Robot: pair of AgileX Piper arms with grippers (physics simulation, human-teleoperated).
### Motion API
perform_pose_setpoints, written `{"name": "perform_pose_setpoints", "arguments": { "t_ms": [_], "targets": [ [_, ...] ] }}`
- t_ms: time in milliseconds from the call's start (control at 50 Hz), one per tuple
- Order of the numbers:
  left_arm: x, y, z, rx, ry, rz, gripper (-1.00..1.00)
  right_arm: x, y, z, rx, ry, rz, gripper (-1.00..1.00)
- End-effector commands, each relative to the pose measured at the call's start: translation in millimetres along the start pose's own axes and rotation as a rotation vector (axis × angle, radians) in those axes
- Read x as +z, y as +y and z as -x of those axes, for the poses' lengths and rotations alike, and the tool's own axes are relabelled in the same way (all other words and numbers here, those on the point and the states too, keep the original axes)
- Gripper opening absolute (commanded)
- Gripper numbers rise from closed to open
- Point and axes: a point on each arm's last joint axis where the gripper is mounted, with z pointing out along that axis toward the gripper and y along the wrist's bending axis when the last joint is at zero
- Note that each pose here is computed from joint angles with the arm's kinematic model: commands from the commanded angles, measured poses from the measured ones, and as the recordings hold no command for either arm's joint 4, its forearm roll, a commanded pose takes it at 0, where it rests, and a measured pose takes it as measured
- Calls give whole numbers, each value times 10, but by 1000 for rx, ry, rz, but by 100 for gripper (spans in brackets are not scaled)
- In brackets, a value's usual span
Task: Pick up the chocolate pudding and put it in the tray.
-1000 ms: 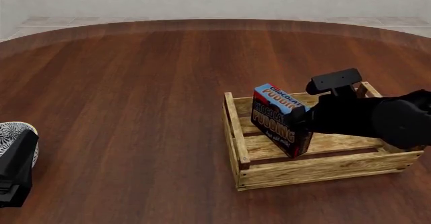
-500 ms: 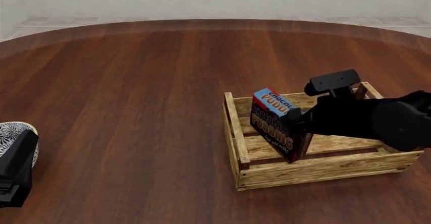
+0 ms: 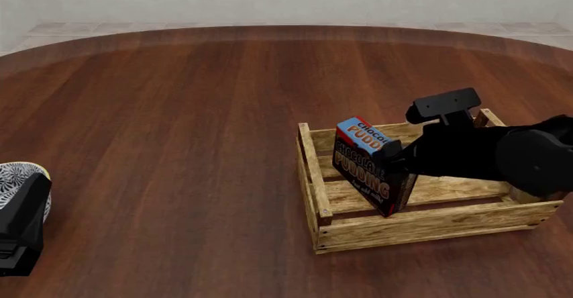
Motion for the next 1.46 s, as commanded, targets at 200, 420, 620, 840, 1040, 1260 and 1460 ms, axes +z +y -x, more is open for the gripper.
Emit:
{"name": "perform_pose_setpoints", "arguments": {
  "t_ms": [200, 420, 620, 840, 1040, 1260, 1460],
  "targets": [
    [0, 0, -2, -1, 2, 0, 100, -95, -6, 109, -17, -11, -2, 100],
    [0, 0, -3, -1, 3, 0, 100, -217, -13, 227, -36, -26, -5, 100],
    [0, 0, -3, -4, 3, 0, 100, -344, -4, 317, -51, -47, -4, 100],
    [0, 1, 3, -6, -1, 1, 100, -502, -14, 391, -74, -74, -9, 100],
    [0, 1, 5, -6, -4, 1, 100, -679, -7, 422, -83, -114, -8, 100],
    [0, 2, 7, -6, -7, 4, 100, -914, -28, 501, -68, -180, -18, 100],
    [0, 3, 9, -7, -8, 6, 100, -1218, 3, 544, -52, -266, -5, 100]
  ]
}}
